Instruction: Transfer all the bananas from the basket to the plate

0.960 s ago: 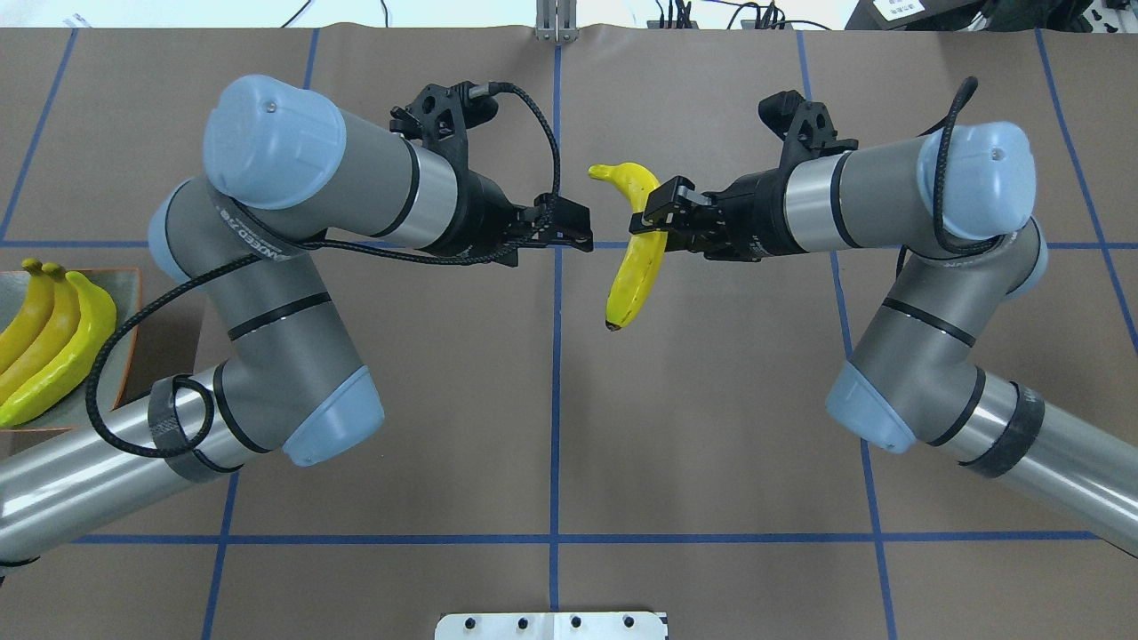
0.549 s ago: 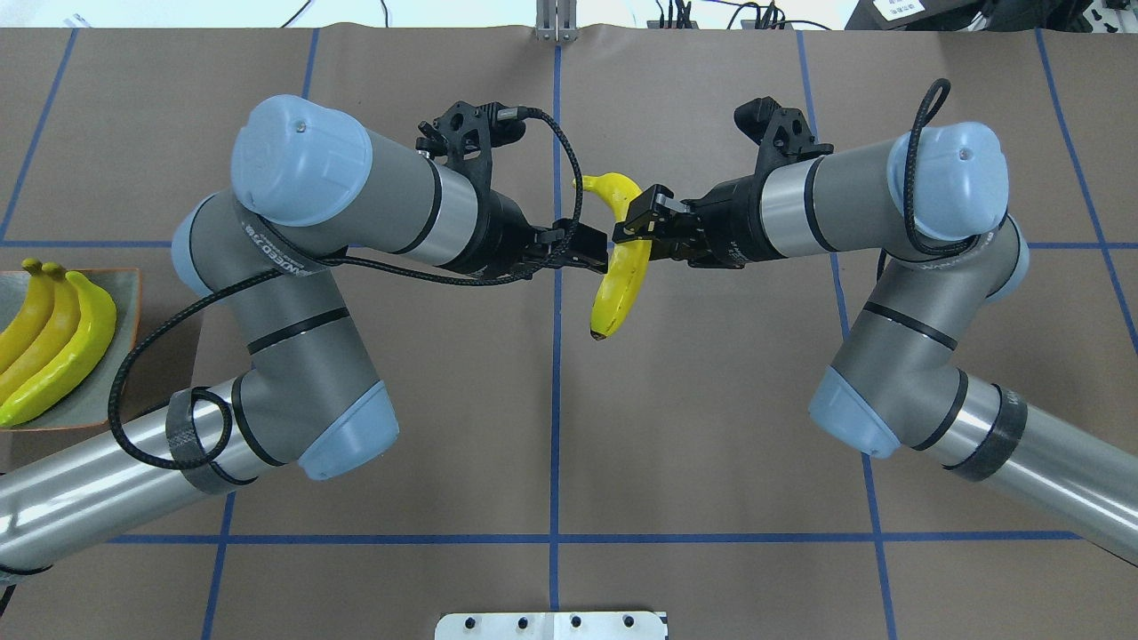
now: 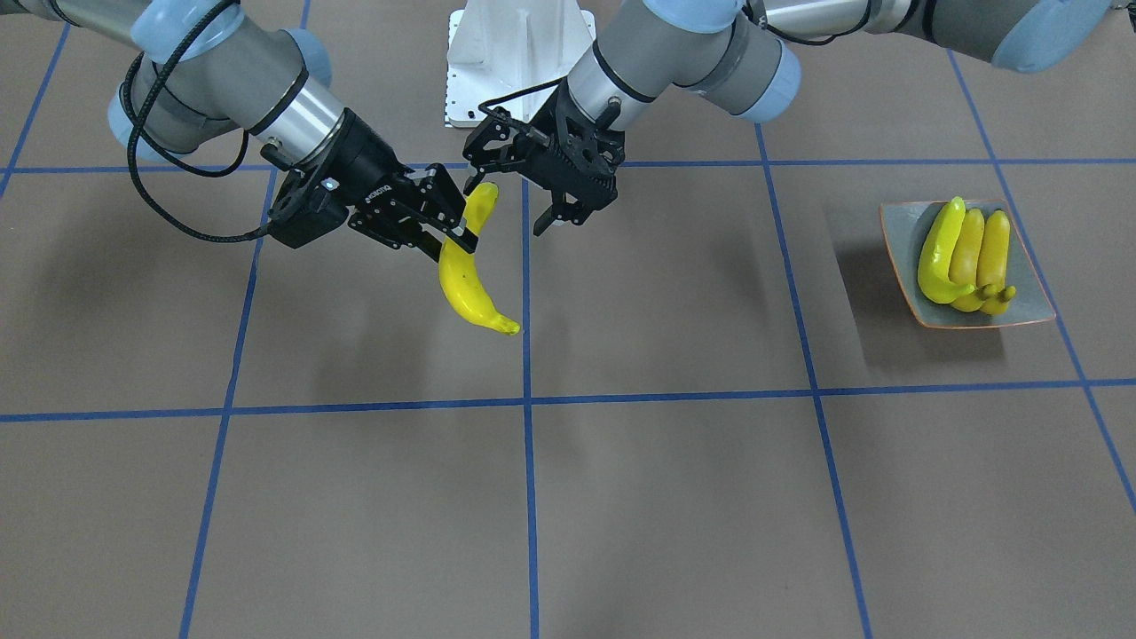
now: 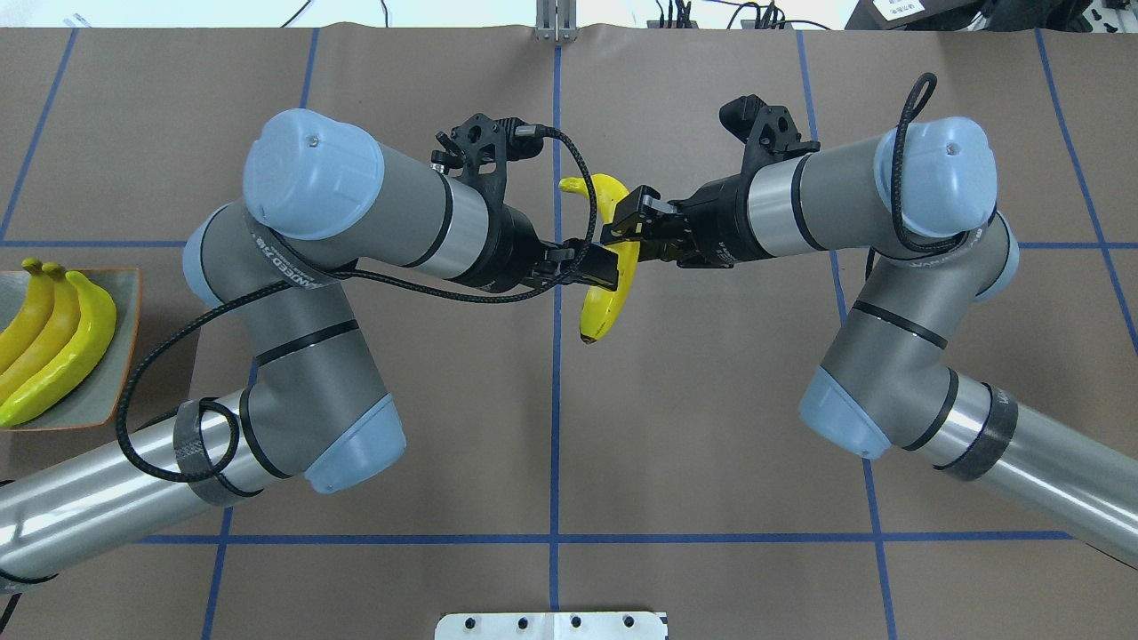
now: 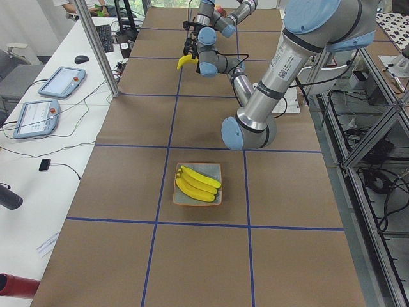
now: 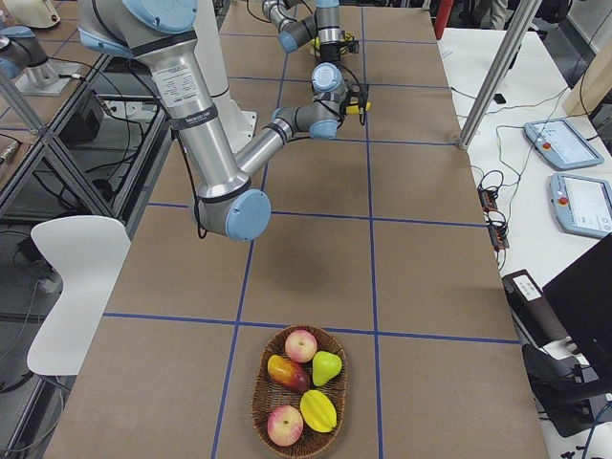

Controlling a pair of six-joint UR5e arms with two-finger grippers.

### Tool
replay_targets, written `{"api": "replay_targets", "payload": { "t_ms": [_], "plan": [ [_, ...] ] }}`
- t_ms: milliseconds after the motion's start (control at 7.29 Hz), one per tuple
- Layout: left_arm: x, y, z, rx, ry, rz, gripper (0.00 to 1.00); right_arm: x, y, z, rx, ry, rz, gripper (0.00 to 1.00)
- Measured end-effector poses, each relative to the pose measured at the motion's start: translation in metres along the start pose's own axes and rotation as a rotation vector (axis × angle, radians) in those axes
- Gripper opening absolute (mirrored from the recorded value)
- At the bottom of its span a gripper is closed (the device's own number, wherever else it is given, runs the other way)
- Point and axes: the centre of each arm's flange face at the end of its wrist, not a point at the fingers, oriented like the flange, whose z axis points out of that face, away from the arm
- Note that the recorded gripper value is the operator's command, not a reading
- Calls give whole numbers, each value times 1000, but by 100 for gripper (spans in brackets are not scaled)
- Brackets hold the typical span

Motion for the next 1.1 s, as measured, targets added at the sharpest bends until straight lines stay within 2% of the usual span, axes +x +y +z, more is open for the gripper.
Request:
{"api": "replay_targets", "payload": {
  "t_ms": [412, 823, 960, 1097],
  "plan": [
    [9, 6, 5, -9, 10, 7, 97, -9, 10, 6, -19, -12, -14, 0],
    [10, 7, 8, -11, 8, 7, 84, -11, 13, 6, -26, -17, -24, 0],
    [9, 8, 9, -12, 7, 6, 64, -12, 14, 6, -27, -18, -25, 0],
    [8, 8, 9, -12, 5, 6, 22, -13, 14, 5, -28, -20, -26, 0]
  ]
}}
